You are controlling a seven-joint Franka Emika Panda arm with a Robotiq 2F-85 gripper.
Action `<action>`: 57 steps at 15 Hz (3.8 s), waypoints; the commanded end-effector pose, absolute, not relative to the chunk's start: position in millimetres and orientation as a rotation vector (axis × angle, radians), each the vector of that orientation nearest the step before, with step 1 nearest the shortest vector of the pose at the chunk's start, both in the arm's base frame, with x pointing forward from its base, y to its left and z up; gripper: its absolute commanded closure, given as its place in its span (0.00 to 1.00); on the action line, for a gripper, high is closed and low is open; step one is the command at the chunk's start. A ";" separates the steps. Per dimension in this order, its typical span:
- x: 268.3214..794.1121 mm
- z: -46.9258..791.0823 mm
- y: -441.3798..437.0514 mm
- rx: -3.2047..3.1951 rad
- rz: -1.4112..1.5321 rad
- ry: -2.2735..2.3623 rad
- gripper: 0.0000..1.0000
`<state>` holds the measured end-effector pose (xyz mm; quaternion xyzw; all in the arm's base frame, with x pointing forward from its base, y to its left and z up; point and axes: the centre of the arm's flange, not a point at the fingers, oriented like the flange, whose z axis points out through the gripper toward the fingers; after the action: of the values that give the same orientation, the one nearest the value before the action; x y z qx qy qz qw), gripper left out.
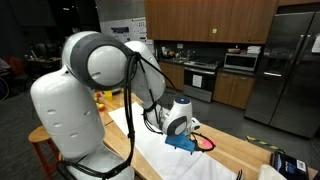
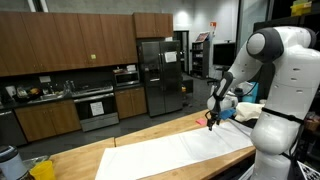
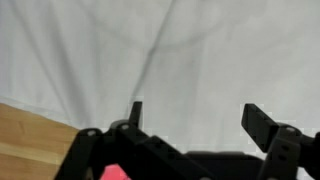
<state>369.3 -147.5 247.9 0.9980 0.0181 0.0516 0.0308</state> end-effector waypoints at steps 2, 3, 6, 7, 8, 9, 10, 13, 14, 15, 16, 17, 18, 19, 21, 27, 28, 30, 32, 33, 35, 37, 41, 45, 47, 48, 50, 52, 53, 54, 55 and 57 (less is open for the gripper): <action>394.3 230.1 -153.1 3.148 0.116 0.158 0.00; 396.0 228.2 -151.6 3.148 0.117 0.191 0.25; 408.0 222.7 -146.5 3.146 0.083 0.265 0.38; 410.4 219.9 -146.1 3.137 0.062 0.283 0.47; 412.7 216.7 -145.3 3.136 0.046 0.301 0.55; 416.0 213.7 -144.6 3.130 0.034 0.308 0.62; 419.3 211.0 -143.9 3.129 0.024 0.316 0.71; 428.0 204.1 -139.9 3.082 -0.002 0.369 0.93; 431.3 203.4 -139.2 3.056 -0.001 0.395 0.98; 435.4 204.3 -137.6 3.033 0.005 0.426 1.00; 440.0 204.9 -135.5 3.006 0.009 0.456 1.00; 448.1 205.2 -133.2 2.956 0.015 0.484 1.00; 457.4 204.9 -132.5 2.893 0.020 0.498 0.99; 466.0 205.0 -132.5 2.838 0.030 0.518 0.99; 481.6 207.5 -130.1 2.782 0.029 0.561 0.99; 500.2 197.4 -100.6 2.957 -0.074 0.584 1.00; 499.7 194.5 -93.2 3.027 -0.090 0.549 1.00; 499.8 192.6 -81.1 3.145 -0.093 0.458 1.00; 501.8 194.7 -76.5 3.220 -0.057 0.371 1.00; 504.7 196.2 -76.5 3.239 -0.036 0.337 1.00; 506.4 197.9 -79.4 3.257 -0.009 0.299 1.00; 510.6 197.4 -82.4 3.262 -0.002 0.269 1.00; 512.2 184.3 -85.9 3.286 -0.071 0.221 1.00; 515.4 172.9 -91.0 3.258 -0.096 0.209 1.00; 512.0 172.5 -90.2 3.263 -0.085 0.208 1.00; 512.5 172.7 -90.3 3.262 -0.084 0.209 1.00; 512.6 172.8 -89.8 3.263 -0.084 0.210 1.00; 512.6 172.7 -89.7 3.263 -0.084 0.210 1.00; 512.6 172.7 -89.5 3.263 -0.084 0.211 1.00; 512.6 172.7 -89.4 3.263 -0.084 0.211 1.00; 512.6 172.7 -89.4 3.263 -0.084 0.211 1.00; 512.6 172.7 -89.4 3.263 -0.084 0.211 1.00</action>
<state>512.6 -89.4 172.7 0.9955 0.0644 -0.0256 -0.0645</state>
